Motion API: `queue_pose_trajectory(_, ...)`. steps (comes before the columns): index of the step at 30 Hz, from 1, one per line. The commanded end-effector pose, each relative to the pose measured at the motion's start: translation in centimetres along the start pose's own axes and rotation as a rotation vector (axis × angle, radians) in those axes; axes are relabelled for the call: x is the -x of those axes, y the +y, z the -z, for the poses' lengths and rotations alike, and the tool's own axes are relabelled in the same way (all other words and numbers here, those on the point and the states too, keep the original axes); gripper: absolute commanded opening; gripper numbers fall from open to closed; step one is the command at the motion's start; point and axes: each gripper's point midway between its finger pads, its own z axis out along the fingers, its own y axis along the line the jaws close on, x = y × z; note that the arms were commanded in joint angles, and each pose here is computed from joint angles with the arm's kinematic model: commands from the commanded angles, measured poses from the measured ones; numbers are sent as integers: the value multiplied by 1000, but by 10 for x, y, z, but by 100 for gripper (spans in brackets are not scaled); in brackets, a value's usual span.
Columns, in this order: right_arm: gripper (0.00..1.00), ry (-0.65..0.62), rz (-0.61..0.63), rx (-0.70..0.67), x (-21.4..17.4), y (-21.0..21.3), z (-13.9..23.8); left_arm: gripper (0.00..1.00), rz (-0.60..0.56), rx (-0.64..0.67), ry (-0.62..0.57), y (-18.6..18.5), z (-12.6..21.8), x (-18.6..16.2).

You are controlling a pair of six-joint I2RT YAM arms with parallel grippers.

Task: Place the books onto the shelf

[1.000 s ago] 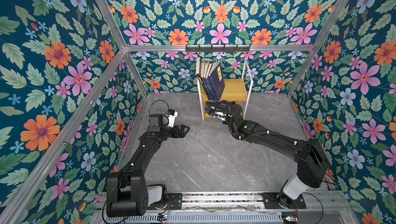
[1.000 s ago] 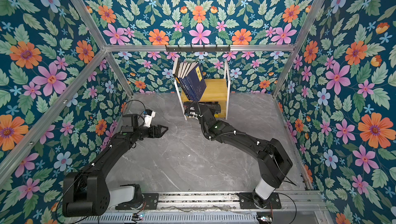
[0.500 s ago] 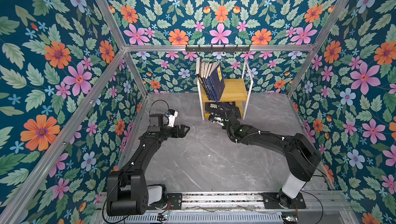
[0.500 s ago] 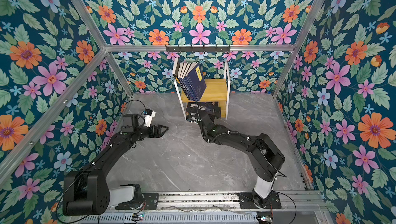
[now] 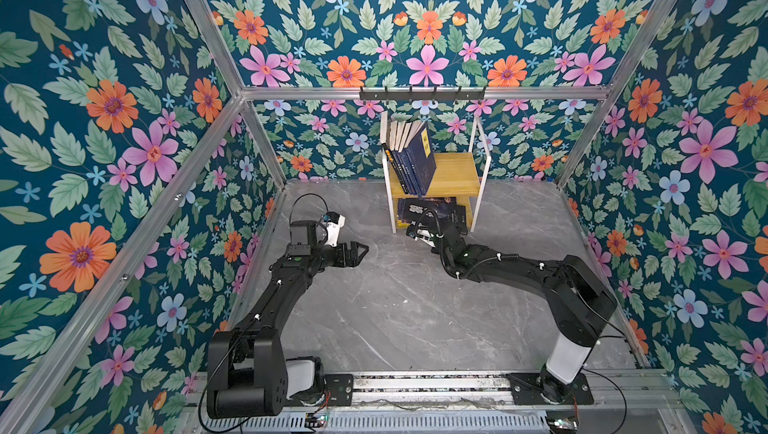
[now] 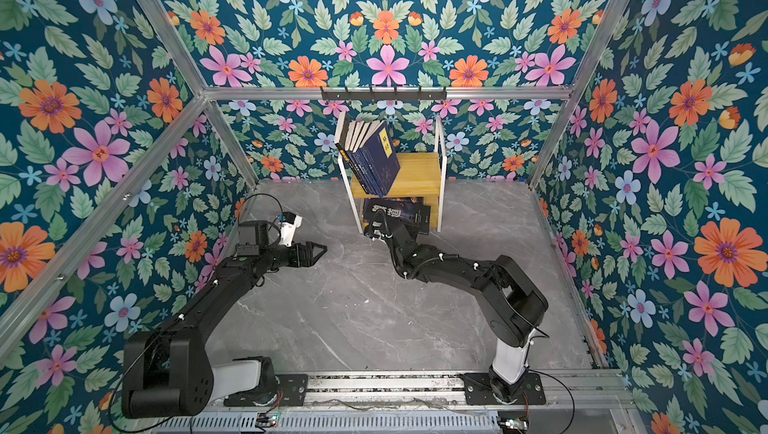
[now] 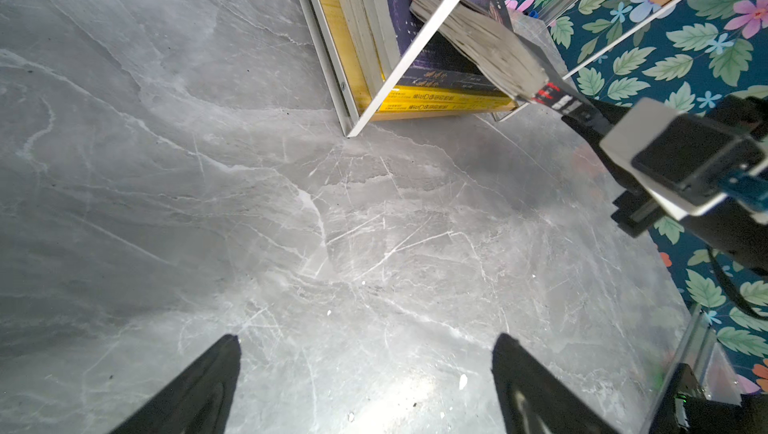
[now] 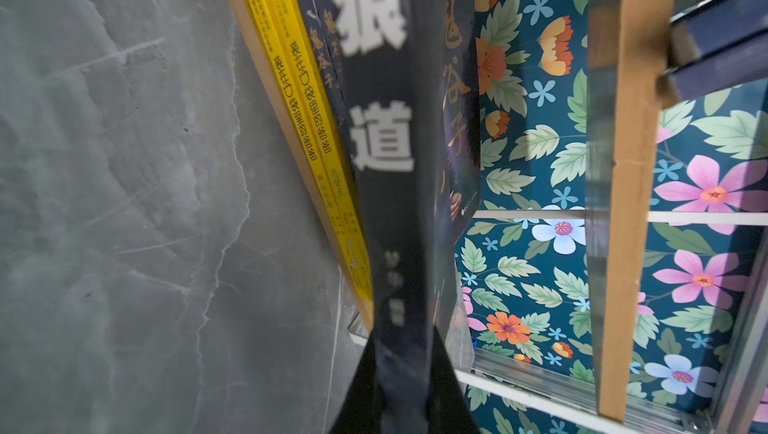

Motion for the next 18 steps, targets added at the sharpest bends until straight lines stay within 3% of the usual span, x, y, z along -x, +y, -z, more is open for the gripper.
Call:
queue_pose_trajectory(1, 0, -66, -11, -75, 15, -23, -8, 96, -29, -5, -18, -1, 1, 4)
queue_pose_trajectory(7, 0, -144, 61, -53, 26, -16, -25, 96, -30, -8, -15, -2, -1, 1)
queue_pose_trajectory(18, 0, -124, 106, 29, 27, 5, -50, 97, -30, -29, -18, -9, 3, 4)
